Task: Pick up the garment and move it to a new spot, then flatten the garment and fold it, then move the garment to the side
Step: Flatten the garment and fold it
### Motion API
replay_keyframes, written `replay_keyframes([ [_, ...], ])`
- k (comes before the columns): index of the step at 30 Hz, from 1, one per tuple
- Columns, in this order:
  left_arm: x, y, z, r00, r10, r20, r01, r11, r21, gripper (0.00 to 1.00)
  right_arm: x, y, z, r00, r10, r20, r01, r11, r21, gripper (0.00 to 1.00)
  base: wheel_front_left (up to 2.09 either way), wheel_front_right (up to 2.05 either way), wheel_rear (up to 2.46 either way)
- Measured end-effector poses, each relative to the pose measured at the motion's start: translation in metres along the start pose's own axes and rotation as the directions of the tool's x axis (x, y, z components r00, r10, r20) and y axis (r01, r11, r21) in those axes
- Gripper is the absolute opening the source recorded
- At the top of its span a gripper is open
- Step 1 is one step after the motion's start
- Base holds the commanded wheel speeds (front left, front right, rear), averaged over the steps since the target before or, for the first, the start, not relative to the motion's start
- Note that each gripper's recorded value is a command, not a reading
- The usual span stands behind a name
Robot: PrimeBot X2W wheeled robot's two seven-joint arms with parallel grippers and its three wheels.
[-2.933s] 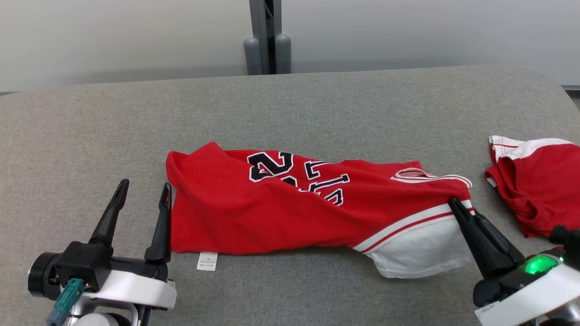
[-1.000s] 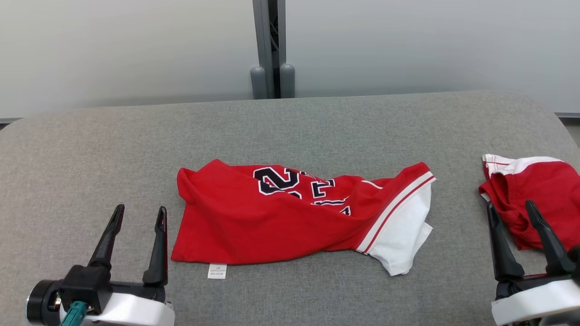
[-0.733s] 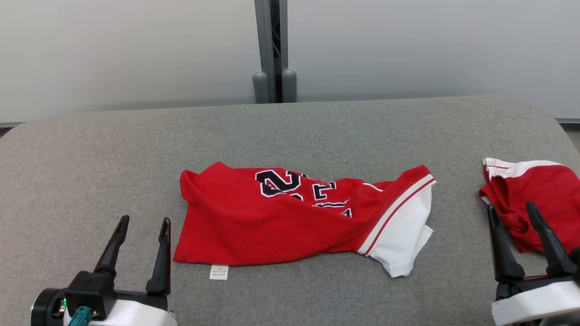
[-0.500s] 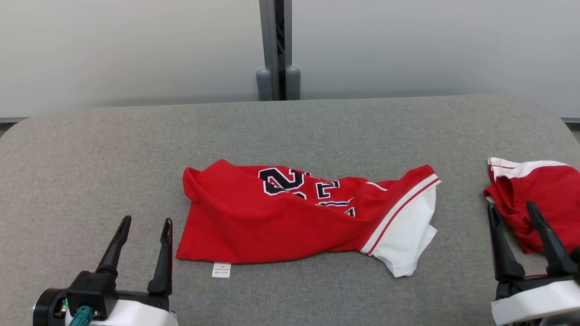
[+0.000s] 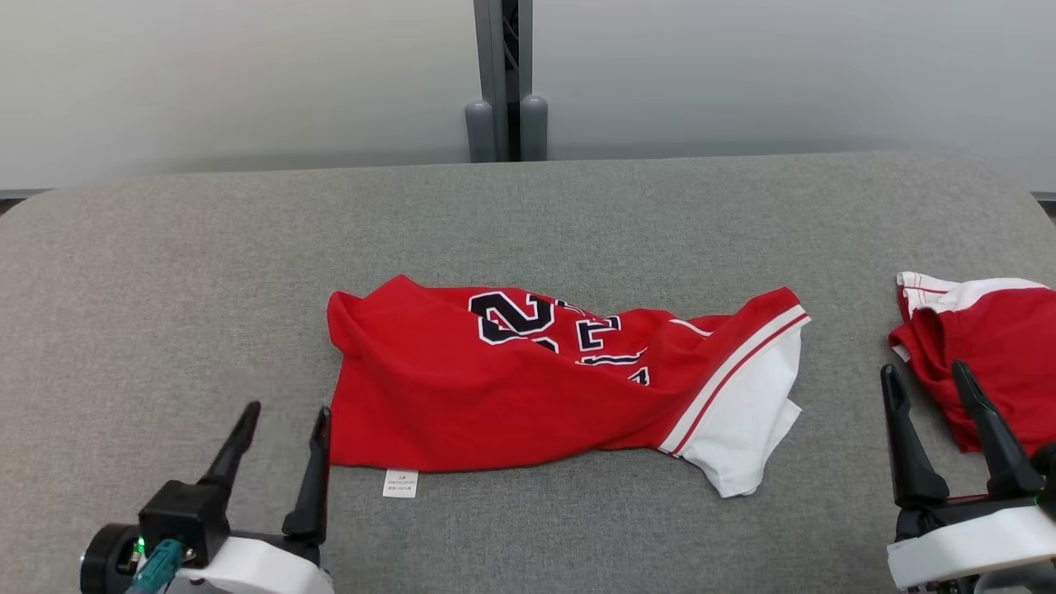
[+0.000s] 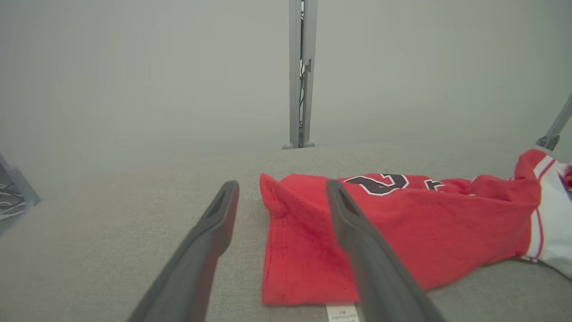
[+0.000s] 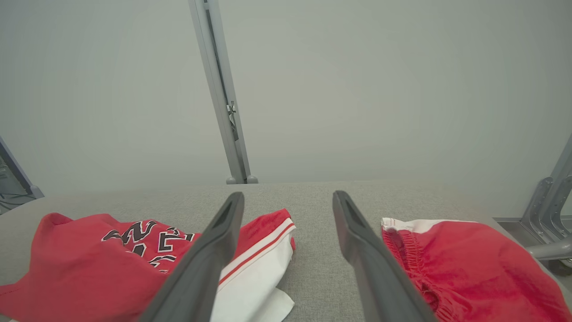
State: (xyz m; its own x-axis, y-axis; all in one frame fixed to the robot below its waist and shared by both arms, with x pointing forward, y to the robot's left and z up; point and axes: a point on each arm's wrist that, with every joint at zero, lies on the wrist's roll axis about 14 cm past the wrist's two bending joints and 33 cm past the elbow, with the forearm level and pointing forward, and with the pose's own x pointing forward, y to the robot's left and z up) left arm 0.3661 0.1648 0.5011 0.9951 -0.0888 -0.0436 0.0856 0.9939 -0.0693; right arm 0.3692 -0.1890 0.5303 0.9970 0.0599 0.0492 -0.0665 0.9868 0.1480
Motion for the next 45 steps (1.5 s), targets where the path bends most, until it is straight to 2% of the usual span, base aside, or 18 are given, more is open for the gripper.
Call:
replay_keyframes([
  [5,-0.002,-0.004,-0.055,0.977,-0.037,-0.209,0.025,0.998,-0.059,1.0,0.007,0.001,-0.008,1.0,0.001,-0.02,-0.001,1.0,0.007,1.0,0.0,0.0,0.0],
  [17,0.024,0.007,-0.133,0.902,-0.054,-0.429,0.006,0.994,-0.112,1.0,0.02,-0.008,-0.036,0.996,-0.02,-0.089,0.021,1.0,0.017,1.0,0.0,0.0,0.0],
  [18,0.025,0.006,-0.136,0.897,-0.06,-0.439,0.01,0.993,-0.117,0.92,0.019,-0.01,-0.038,0.995,-0.025,-0.097,0.027,0.999,0.018,1.0,0.0,0.0,0.0],
  [20,0.027,0.005,-0.14,0.892,-0.07,-0.446,0.018,0.993,-0.121,0.42,0.017,-0.015,-0.044,0.993,-0.04,-0.115,0.043,0.999,0.021,1.0,0.0,0.0,0.0],
  [21,0.029,0.005,-0.14,0.894,-0.069,-0.442,0.017,0.993,-0.121,0.1,0.016,-0.018,-0.046,0.991,-0.05,-0.123,0.053,0.998,0.021,1.0,0.0,0.0,0.0],
  [22,0.03,0.004,-0.14,0.894,-0.071,-0.442,0.019,0.992,-0.122,0.0,0.015,-0.021,-0.05,0.988,-0.059,-0.14,0.062,0.998,0.02,1.0,0.0,0.0,0.0],
  [29,0.031,0.002,-0.14,0.9,-0.078,-0.43,0.025,0.991,-0.128,0.0,0.01,-0.044,-0.081,0.959,-0.107,-0.262,0.106,0.994,-0.02,1.0,0.0,0.0,0.0],
  [34,0.036,0.001,-0.137,0.907,-0.079,-0.413,0.028,0.991,-0.127,0.0,0.023,-0.026,-0.11,0.936,-0.028,-0.35,0.024,1.0,-0.015,1.0,0.0,0.0,0.0],
  [39,0.04,0.003,-0.135,0.912,-0.075,-0.402,0.025,0.992,-0.126,0.0,0.035,-0.004,-0.144,0.896,0.058,-0.441,-0.071,0.997,-0.014,1.0,0.0,0.0,0.0],
  [42,0.042,0.003,-0.135,0.913,-0.074,-0.4,0.025,0.992,-0.127,0.0,0.037,0.002,-0.154,0.881,0.079,-0.466,-0.096,0.995,-0.013,1.0,0.0,0.0,0.0],
  [43,0.042,0.003,-0.135,0.914,-0.074,-0.398,0.025,0.991,-0.128,0.0,0.037,0.004,-0.158,0.875,0.085,-0.476,-0.098,0.995,-0.003,0.66,0.0,0.0,0.0],
  [44,0.043,0.004,-0.135,0.915,-0.073,-0.397,0.024,0.991,-0.129,0.0,0.037,0.006,-0.162,0.871,0.093,-0.483,-0.105,0.994,0.002,0.41,0.0,0.0,0.0],
  [45,0.042,0.003,-0.135,0.916,-0.073,-0.394,0.023,0.991,-0.13,0.0,0.038,0.008,-0.165,0.868,0.098,-0.487,-0.107,0.994,0.009,0.0,0.0,0.0,0.0],
])
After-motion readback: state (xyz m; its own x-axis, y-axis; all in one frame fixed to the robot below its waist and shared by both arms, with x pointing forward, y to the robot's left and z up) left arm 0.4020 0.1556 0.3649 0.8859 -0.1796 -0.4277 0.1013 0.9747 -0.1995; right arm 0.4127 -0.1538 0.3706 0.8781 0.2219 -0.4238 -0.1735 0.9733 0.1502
